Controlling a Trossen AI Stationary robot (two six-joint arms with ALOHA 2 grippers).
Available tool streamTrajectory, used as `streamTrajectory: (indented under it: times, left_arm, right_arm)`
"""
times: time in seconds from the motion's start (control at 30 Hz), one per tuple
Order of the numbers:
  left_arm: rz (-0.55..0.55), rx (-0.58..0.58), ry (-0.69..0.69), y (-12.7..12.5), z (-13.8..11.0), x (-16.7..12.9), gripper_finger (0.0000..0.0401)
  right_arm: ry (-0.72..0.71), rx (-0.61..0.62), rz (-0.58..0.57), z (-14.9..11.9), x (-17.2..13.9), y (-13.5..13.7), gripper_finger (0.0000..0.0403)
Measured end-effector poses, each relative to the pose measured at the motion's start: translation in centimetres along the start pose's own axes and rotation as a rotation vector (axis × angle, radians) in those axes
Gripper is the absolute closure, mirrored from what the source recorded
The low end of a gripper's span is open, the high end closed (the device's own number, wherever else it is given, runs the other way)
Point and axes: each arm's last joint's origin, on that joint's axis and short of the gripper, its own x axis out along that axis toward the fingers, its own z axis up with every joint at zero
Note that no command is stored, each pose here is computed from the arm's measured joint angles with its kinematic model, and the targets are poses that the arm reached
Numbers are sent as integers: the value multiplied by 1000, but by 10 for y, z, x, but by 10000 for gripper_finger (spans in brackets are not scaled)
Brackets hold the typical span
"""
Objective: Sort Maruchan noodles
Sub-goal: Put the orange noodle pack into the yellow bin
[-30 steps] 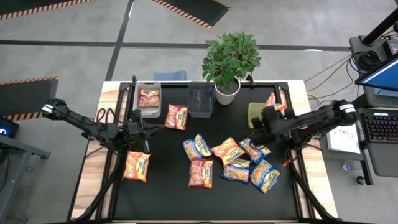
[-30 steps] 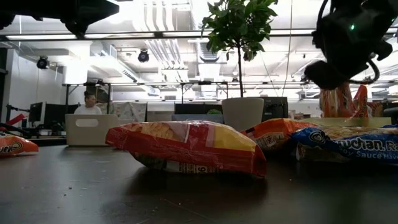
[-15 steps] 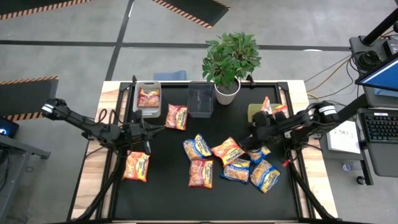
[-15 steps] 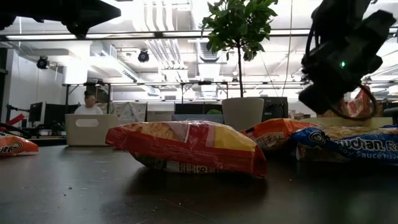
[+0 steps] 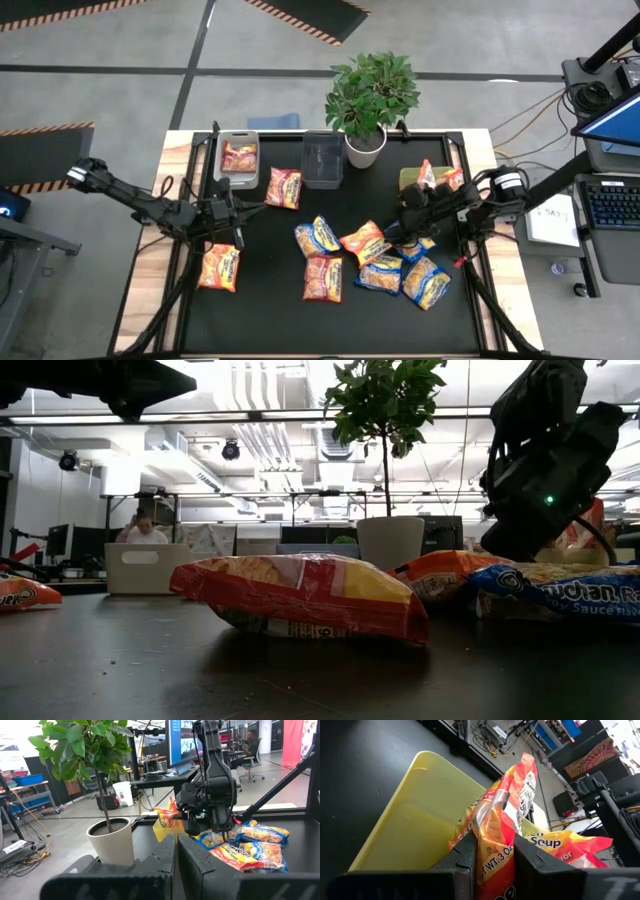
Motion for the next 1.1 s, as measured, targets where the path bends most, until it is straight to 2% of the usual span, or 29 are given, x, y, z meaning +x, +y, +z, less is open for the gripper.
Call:
streamTrajectory:
  times: [0.17,0.47,0.8,1.1]
  left_arm:
    - [0,0,0,0,0,0,401]
    - [0,-1,0,0,0,0,401]
    - [0,-8,0,0,0,0,401]
    - [0,-17,0,0,0,0,401]
  right_arm:
    - [7,21,14,1,-1,-1,327]
    - [25,57,58,7,-5,-11,272]
    - [51,121,125,15,-11,-28,230]
    - [54,248,232,26,-18,-58,225]
